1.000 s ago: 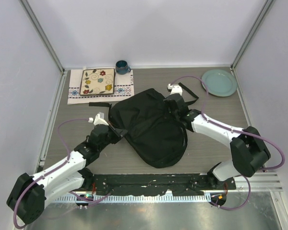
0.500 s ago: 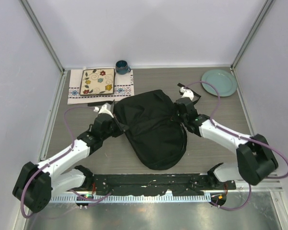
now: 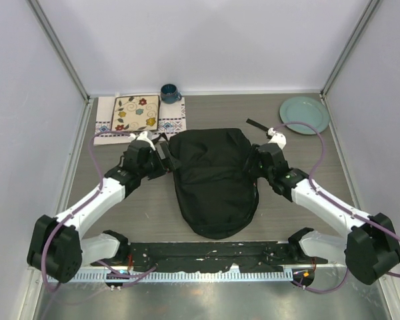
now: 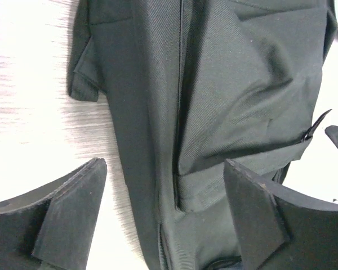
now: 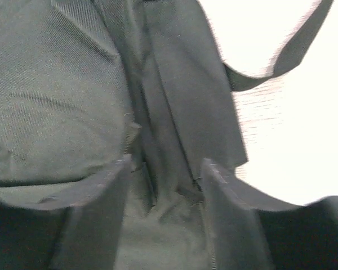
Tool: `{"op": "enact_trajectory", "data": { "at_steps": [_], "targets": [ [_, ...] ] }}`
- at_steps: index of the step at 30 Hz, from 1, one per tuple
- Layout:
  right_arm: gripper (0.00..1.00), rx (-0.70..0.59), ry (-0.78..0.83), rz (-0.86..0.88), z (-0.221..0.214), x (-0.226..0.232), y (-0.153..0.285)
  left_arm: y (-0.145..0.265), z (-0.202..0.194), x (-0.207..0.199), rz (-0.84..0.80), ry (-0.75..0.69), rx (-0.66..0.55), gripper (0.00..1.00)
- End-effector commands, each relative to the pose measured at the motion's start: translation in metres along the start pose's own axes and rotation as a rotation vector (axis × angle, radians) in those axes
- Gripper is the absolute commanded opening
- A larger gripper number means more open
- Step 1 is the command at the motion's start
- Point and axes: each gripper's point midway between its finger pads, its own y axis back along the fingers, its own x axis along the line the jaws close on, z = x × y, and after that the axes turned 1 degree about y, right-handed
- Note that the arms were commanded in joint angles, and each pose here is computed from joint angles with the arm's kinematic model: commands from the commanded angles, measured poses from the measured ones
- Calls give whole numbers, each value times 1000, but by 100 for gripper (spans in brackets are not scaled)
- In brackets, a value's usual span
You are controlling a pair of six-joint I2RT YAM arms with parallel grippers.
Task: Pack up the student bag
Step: Zip the student bag at the center of the board, then reset both arms
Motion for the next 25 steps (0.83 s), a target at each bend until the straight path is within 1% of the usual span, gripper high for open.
{"op": "enact_trajectory", "data": {
  "at_steps": [1, 2, 4, 5, 7, 10, 13, 18, 21, 25],
  "targets": [
    [66, -134, -14, -44, 46, -4, 26, 23, 9, 10, 41, 5, -82, 94],
    [71, -159, -20, -57, 53, -6, 30, 27, 6, 14, 62, 20, -78, 95],
    [78, -180, -24, -76, 58, -11, 38, 33, 13, 24, 122, 25, -124, 96],
    [79, -207, -33, -92, 64, -15, 43, 37, 12, 28, 139, 25, -123, 97],
    [82, -213, -39, -124, 64, -23, 47, 44, 15, 37, 197, 28, -142, 98],
    [83, -219, -63, -202, 61, -42, 51, 52, 20, 49, 266, 34, -174, 99],
    [84, -225, -100, -255, 57, -60, 55, 56, 19, 56, 302, 38, -177, 99],
    [87, -252, -123, -304, 51, -82, 67, 60, 19, 59, 312, 35, -191, 99],
    [87, -264, -109, -371, 48, -98, 74, 61, 16, 63, 312, 24, -194, 100],
    [87, -309, -110, -465, 48, -118, 82, 68, 20, 65, 314, 13, -231, 100]
  ]
}}
